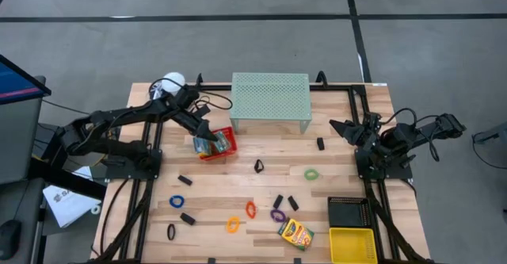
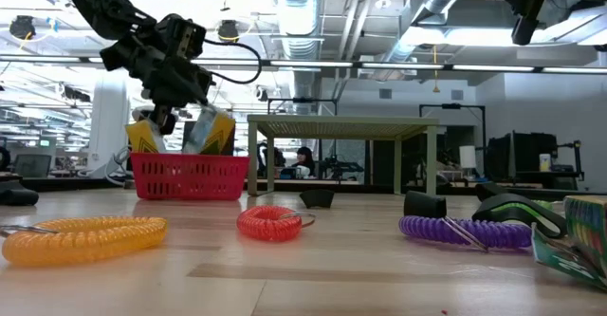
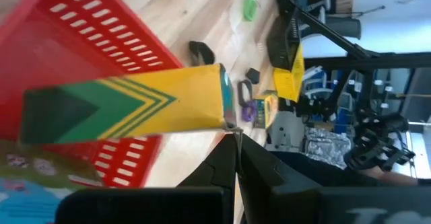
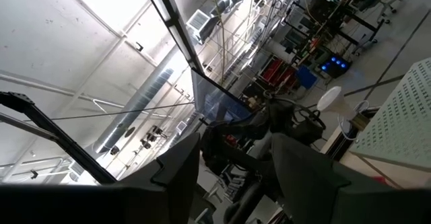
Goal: Pick & Place Office Desk Supplies
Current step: Put the yellow crayon box into the red bin
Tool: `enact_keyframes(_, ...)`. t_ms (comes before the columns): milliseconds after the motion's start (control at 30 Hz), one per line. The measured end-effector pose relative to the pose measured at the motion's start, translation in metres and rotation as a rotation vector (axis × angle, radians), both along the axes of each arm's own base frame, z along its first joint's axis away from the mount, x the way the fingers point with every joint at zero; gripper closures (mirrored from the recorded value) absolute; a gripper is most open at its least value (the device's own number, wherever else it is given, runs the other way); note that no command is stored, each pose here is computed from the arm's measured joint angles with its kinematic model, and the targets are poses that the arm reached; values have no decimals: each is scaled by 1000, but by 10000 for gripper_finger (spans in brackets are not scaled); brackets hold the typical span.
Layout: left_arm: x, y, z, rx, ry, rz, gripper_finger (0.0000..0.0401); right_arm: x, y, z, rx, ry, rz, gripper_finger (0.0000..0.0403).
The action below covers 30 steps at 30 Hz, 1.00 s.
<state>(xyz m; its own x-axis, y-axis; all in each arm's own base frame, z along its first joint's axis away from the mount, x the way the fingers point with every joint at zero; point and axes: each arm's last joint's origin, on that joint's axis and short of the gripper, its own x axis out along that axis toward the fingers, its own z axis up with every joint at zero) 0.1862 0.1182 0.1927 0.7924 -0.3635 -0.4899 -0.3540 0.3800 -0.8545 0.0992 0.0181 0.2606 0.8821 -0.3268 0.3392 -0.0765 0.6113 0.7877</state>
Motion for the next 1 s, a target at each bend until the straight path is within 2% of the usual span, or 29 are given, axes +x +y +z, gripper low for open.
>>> enact_keyframes(133,-1,-1,1,2,-1,2,401,0,0,0,1,0,-1,220)
enact_keyframes(300,-4,-1,-2,17,65,37,395,0,0,0,1,0,-2,220)
enact_keyframes(500,-11,1,-5,38,143,99,342,0,0,0,1,0,-2,220)
enact_keyframes(733,-31,1,13,76,116,169,274,0,0,0,1,0,-1,220)
enact_keyframes(1000,-53,-13,39,117,42,234,258,0,0,0,-3,6,-6,220)
